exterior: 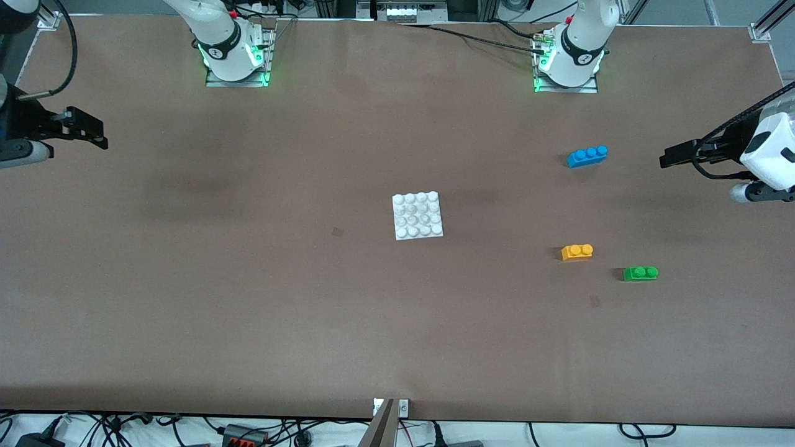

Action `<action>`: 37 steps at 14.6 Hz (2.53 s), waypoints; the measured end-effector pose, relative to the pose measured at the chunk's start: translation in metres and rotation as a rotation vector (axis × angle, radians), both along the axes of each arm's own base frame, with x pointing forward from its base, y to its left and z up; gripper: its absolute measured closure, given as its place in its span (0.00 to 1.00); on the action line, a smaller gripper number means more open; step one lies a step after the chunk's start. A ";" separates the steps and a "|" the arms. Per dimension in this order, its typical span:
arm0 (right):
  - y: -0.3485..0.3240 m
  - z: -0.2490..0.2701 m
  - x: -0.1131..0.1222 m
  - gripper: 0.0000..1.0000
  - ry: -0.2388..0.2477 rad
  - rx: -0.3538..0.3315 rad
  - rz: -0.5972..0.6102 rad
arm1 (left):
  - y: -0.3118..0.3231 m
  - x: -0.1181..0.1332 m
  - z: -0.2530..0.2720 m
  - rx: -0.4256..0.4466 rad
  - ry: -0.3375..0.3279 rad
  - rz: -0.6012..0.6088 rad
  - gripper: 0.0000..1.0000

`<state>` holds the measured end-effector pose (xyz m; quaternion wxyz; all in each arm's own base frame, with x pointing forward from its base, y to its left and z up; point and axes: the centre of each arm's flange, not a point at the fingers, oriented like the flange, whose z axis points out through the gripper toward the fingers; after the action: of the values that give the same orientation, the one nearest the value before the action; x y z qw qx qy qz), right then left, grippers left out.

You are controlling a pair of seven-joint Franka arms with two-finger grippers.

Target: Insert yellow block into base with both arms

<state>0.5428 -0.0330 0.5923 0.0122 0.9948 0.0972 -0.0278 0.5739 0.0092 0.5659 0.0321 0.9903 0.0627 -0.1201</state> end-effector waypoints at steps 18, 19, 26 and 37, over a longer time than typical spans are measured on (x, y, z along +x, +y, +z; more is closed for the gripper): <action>-0.005 0.017 -0.011 0.00 -0.016 0.024 -0.214 | -0.078 0.077 -0.181 -0.048 0.021 -0.101 0.00; -0.005 0.017 -0.011 0.00 -0.015 0.024 -0.214 | -0.089 0.078 -0.192 -0.027 0.000 -0.125 0.00; -0.001 0.018 -0.011 0.00 -0.013 0.027 -0.209 | -0.068 0.077 -0.249 0.030 -0.151 -0.164 0.00; 0.002 0.017 -0.011 0.00 -0.009 0.029 -0.204 | -0.056 0.051 -0.313 0.028 -0.288 -0.160 0.00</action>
<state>0.5320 -0.0308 0.6096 -0.0045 0.9997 -0.0042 -0.0228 0.6253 -0.0468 0.2530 0.0174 0.9994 -0.0200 0.0217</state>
